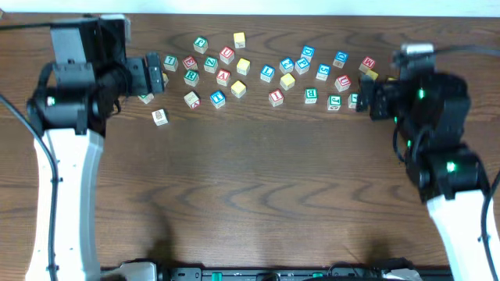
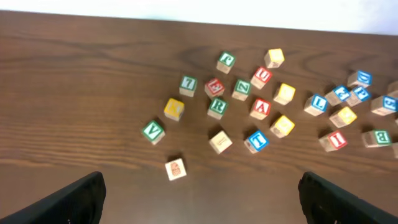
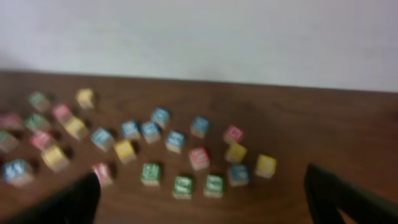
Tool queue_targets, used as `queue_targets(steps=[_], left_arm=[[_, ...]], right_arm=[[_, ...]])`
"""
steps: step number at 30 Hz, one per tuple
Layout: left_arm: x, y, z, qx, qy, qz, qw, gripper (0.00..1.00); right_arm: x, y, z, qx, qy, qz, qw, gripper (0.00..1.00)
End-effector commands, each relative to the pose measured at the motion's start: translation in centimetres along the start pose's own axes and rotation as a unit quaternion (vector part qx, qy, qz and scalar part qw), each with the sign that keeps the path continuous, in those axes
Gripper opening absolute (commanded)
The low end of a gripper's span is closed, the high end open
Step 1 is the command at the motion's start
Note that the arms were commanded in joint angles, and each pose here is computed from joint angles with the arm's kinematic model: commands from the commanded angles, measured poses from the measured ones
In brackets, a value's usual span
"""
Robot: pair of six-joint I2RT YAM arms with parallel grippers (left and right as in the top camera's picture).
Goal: Spell out CORL
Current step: 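Raise both arms and move the left gripper over the block cluster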
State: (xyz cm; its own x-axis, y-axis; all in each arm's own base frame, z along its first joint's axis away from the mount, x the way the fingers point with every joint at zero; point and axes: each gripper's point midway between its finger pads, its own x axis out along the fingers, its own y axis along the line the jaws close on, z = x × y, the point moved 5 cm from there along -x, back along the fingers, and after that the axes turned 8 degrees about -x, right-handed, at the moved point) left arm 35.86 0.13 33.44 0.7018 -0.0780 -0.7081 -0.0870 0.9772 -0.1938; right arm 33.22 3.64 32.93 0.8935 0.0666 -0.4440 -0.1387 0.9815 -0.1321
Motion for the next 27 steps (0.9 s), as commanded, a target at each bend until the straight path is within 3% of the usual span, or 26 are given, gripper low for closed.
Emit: queue_targets(steps=[1, 9, 14, 18, 27], left_arm=[[0.3, -0.4, 1.5, 0.005, 0.008, -0.015, 1.000, 0.98], [2.5, -2.0, 3.7, 0.013, 0.047, -0.069, 0.996, 0.98], [3.9, -2.2, 3.2, 0.075, 0.060, -0.072, 0.993, 0.98], [4.0, -2.3, 2.7, 0.037, 0.075, -0.078, 0.993, 0.98], [4.6, -2.4, 1.7, 0.035, 0.101, -0.077, 0.991, 0.98]], right_arm=[[0.8, 0.2, 2.0, 0.024, 0.007, 0.055, 0.998, 0.99], [3.9, -0.8, 3.0, 0.086, 0.082, 0.149, 0.982, 0.99], [6.0, -1.6, 1.8, 0.088, 0.107, 0.124, 0.983, 0.99], [6.5, -1.9, 0.5, 0.091, 0.138, 0.108, 0.980, 0.99], [6.1, -1.4, -0.6, 0.097, 0.168, 0.119, 0.974, 0.99]])
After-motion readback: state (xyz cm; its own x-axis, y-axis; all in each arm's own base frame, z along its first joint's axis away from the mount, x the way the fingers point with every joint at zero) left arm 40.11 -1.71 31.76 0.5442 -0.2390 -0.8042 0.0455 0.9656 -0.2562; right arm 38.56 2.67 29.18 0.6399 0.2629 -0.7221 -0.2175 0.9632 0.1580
